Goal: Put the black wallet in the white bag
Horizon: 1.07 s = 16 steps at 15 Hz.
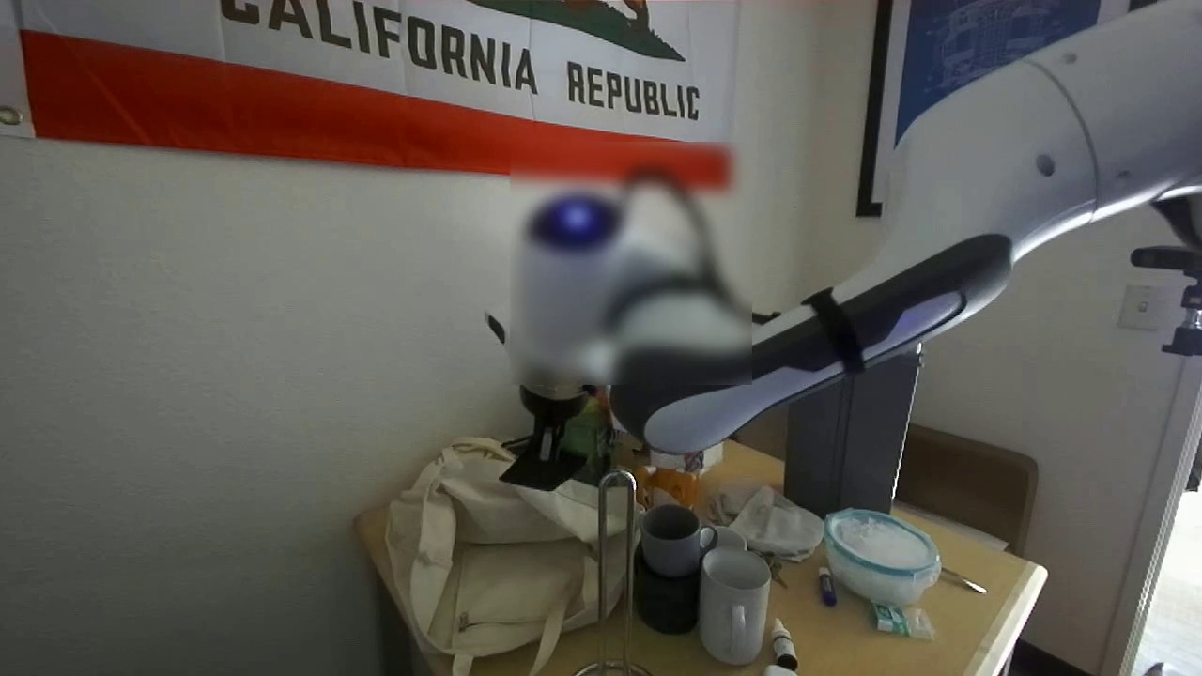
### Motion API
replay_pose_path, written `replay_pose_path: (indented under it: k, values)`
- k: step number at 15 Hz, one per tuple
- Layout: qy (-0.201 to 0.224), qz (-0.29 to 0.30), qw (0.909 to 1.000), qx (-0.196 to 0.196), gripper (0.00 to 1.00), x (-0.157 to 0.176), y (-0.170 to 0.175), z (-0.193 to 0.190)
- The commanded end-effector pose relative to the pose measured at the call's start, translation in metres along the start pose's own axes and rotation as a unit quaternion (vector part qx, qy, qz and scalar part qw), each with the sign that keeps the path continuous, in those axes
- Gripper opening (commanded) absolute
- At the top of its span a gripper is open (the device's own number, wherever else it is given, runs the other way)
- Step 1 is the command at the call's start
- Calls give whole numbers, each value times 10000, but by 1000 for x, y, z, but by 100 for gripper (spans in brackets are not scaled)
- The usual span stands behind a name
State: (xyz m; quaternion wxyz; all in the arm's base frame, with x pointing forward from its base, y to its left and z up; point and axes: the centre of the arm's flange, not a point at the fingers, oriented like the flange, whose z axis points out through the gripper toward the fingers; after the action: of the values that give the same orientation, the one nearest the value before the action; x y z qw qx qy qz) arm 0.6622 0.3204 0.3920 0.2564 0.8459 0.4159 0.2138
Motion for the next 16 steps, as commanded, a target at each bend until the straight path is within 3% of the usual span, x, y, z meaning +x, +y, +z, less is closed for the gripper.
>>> replay_pose_path:
  k: [1, 8, 16]
  values:
    - [235, -29, 9995, -208, 5, 49, 10, 17]
    - [214, -107, 9991, -349, 5, 89, -30, 60]
    - [-135, -387, 9959, -801, 5, 81, -62, 130]
